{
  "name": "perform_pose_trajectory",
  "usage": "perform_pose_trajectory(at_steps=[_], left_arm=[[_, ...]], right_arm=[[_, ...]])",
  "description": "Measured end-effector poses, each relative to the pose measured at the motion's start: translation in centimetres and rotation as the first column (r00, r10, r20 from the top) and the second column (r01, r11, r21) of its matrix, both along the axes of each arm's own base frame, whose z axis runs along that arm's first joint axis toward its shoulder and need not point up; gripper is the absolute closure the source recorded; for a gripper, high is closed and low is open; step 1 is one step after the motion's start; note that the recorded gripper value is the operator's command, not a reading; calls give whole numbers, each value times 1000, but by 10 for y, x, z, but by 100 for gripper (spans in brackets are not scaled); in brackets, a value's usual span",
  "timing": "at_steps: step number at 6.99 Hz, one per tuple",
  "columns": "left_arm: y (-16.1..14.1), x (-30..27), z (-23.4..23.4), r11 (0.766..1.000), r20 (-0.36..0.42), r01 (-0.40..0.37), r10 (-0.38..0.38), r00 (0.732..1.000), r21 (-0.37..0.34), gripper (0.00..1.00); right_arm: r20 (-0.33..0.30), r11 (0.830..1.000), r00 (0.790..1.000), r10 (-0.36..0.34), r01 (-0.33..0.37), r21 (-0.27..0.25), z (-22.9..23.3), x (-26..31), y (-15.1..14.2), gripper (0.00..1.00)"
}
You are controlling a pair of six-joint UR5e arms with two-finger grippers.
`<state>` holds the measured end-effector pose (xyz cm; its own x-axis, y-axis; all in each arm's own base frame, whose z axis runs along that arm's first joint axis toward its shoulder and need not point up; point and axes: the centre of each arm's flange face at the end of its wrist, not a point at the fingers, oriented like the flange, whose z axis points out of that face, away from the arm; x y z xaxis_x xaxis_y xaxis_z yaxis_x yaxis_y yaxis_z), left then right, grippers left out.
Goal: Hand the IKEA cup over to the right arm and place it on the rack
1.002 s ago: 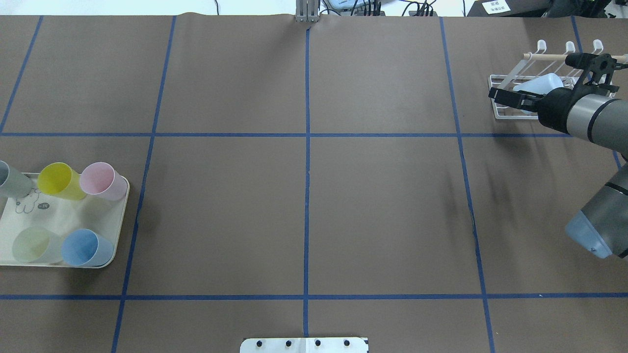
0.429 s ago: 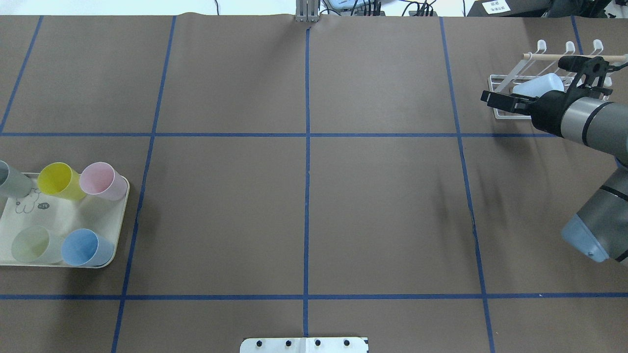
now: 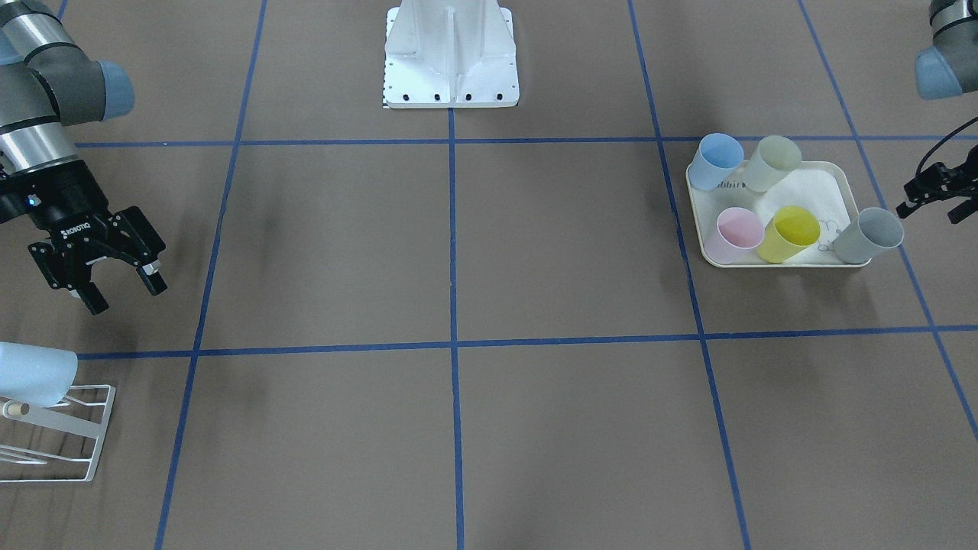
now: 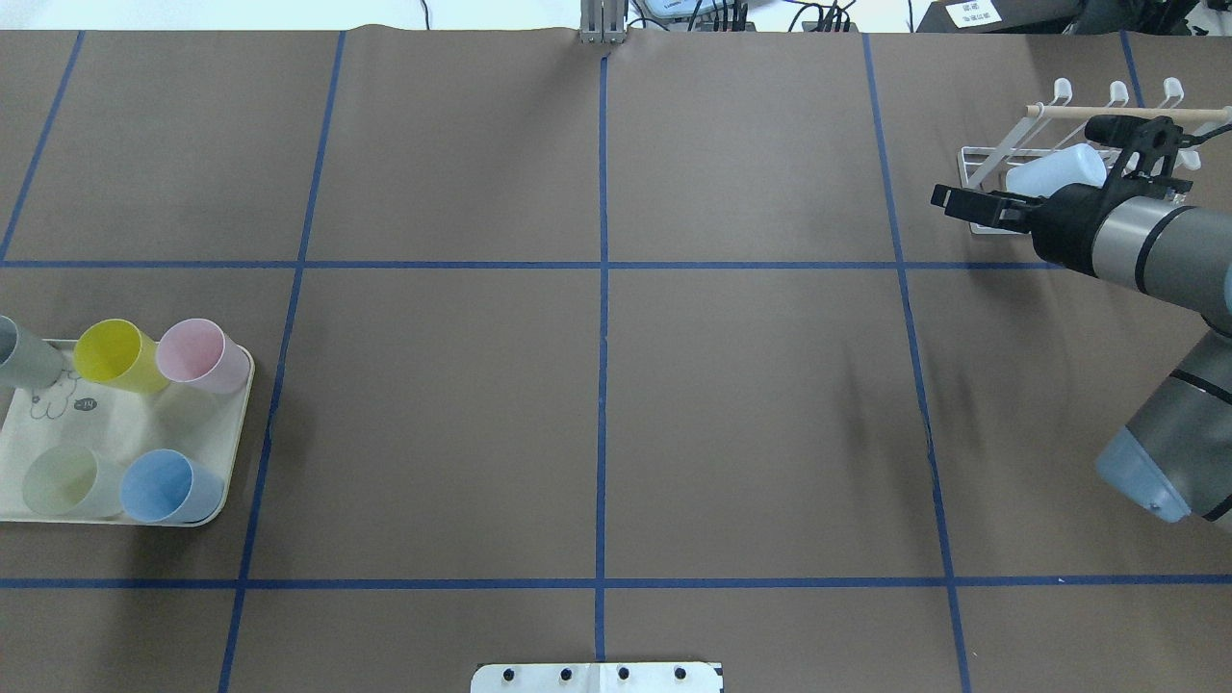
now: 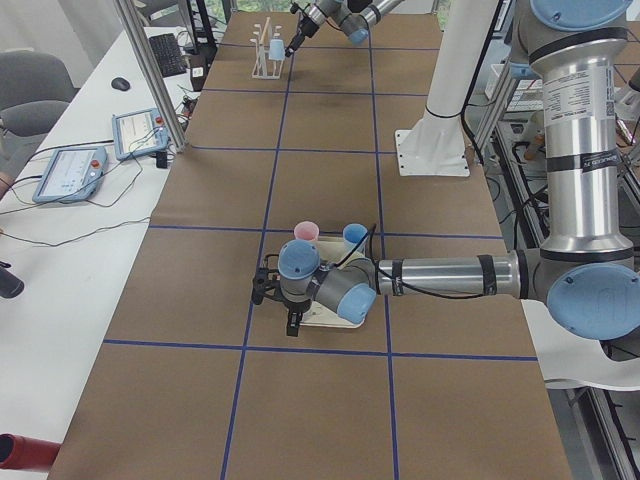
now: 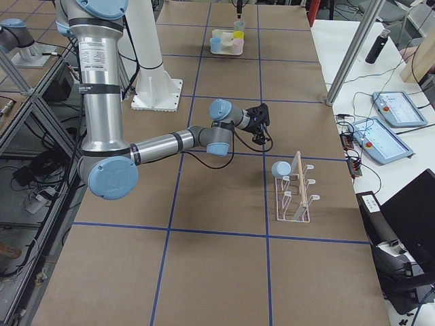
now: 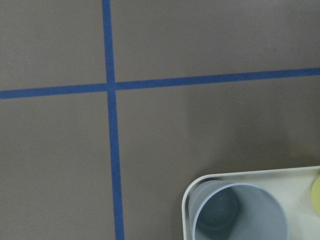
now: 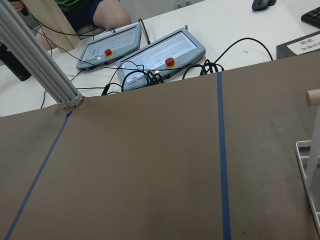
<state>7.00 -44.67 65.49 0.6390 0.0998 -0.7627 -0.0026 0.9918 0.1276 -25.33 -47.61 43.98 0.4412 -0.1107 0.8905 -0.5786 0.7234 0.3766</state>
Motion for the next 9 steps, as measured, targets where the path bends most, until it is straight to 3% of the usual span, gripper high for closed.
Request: perform_pose_trajectory(at_steps=[3,4,5,6,7,9], left_arm=[[0,20,10,999,10,-37,37,999,-23,20],[-4,24,13,999,13,-42,42,999,-28,38],[-8,29,16,998,14,-47,47,999,-33,70],[-13,32,19,998,15,-50,50,999,-37,92],[-16,35,20,998,14,-54,55,998,-40,100],[-15,37,10,998,-7,-62,62,998,-29,100]], right_arm=[[1,1000,1000,-8,8,1,0,-4,2,1],[0,1000,1000,-9,9,0,0,-5,3,1],[0,1000,1000,-8,8,1,0,-6,3,1],[0,1000,1000,-8,8,2,0,-7,3,1],[-1,1000,1000,-9,9,2,0,-8,4,1],[1,1000,1000,-12,12,4,-1,-11,5,1]])
